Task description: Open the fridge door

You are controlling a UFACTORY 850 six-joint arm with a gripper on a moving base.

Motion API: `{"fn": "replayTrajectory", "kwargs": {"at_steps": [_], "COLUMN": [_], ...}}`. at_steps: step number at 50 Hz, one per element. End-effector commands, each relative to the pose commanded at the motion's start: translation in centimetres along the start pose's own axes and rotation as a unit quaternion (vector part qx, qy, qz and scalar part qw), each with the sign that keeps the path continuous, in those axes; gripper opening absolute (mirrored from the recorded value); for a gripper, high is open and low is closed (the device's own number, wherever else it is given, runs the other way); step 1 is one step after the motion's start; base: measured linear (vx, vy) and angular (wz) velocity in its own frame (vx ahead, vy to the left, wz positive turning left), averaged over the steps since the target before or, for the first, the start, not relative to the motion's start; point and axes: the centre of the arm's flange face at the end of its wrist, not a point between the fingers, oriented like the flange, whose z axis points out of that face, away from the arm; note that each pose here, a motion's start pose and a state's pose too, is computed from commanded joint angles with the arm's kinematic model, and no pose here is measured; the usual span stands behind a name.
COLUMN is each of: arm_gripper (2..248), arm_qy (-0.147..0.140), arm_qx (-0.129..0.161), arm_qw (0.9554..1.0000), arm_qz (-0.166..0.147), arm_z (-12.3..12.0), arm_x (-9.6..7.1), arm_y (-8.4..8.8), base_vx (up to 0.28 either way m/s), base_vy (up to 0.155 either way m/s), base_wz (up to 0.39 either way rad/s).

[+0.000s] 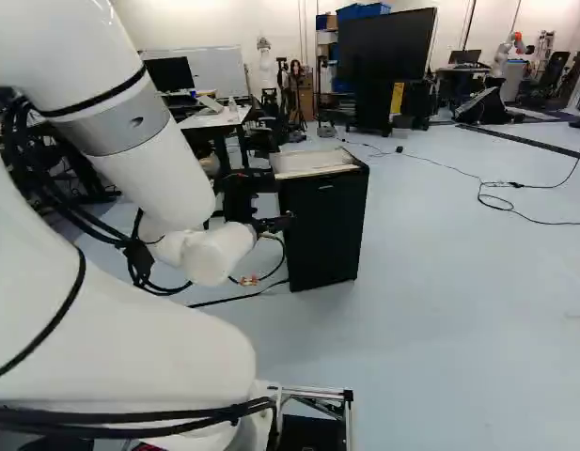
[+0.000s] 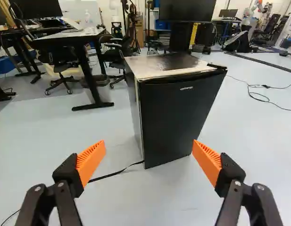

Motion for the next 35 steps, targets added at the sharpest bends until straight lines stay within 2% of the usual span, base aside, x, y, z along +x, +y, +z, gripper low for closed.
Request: {"fn": "replayTrajectory", "kwargs": {"at_steps": [35], "arm_gripper": [247], "arm_qy": [-0.005], "arm_qx": [0.008], "arm_qw": [1.0000], "arm_qz": [-0.003], "arm_z": [2.8], "arm_x": [1.3], "arm_y": [-0.5], "base_vx": [0.000], "base_vy": [0.000], "base_wz": [0.000]}}
